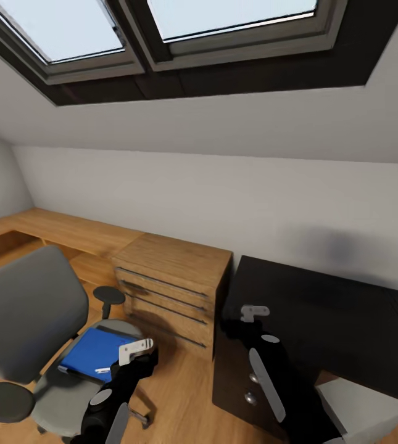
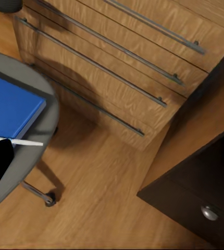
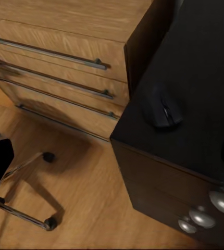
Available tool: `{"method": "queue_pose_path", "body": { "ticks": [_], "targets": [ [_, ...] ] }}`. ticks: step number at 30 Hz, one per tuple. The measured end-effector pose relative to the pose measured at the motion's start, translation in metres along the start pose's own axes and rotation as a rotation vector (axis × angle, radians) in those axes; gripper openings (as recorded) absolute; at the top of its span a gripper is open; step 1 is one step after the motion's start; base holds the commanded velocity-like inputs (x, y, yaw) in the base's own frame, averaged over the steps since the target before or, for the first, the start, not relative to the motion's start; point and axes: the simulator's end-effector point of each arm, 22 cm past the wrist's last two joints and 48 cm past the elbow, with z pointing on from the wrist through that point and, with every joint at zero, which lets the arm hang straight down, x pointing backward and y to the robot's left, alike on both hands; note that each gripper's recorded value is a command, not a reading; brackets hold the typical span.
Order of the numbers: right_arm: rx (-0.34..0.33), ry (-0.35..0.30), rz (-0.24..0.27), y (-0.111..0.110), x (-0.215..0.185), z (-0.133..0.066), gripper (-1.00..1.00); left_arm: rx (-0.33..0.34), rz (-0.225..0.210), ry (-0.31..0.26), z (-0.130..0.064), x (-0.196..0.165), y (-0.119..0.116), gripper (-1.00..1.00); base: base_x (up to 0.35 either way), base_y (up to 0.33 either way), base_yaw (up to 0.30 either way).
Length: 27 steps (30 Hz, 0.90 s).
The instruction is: In the bedroom, organize the workspace by keeping the computer under the desk, ensuring the monitor is on the desk, placing the keyboard on the desk next to the monitor, placing the mouse on the desk next to the keyboard, moving the folder from the swivel chair onto the desk next to the mouse, stacking the notebook on top of the folder with the pen on top of the notebook, and positioning the swivel chair next to the desk.
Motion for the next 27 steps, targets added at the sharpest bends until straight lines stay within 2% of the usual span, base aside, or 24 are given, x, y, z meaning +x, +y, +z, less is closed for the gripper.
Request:
{"method": "queue_pose_path", "body": {
  "ticks": [10, 21, 27],
  "targets": [
    [0.000, 0.001, 0.000, 0.002, -0.007, -0.008, 1.00, 0.000, 0.000, 0.000, -0.008, -0.007, -0.002, 1.00, -0.341, 0.000, -0.012],
    [-0.002, 0.004, 0.000, 0.005, -0.013, -0.016, 1.00, 0.000, -0.001, 0.000, -0.017, -0.015, -0.004, 1.00, -0.341, 0.000, -0.195],
    [-0.002, 0.005, 0.001, 0.006, -0.016, -0.020, 1.00, 0.000, -0.001, 0.000, -0.022, -0.018, -0.004, 1.00, -0.341, 0.000, -0.068]
  ]
}}
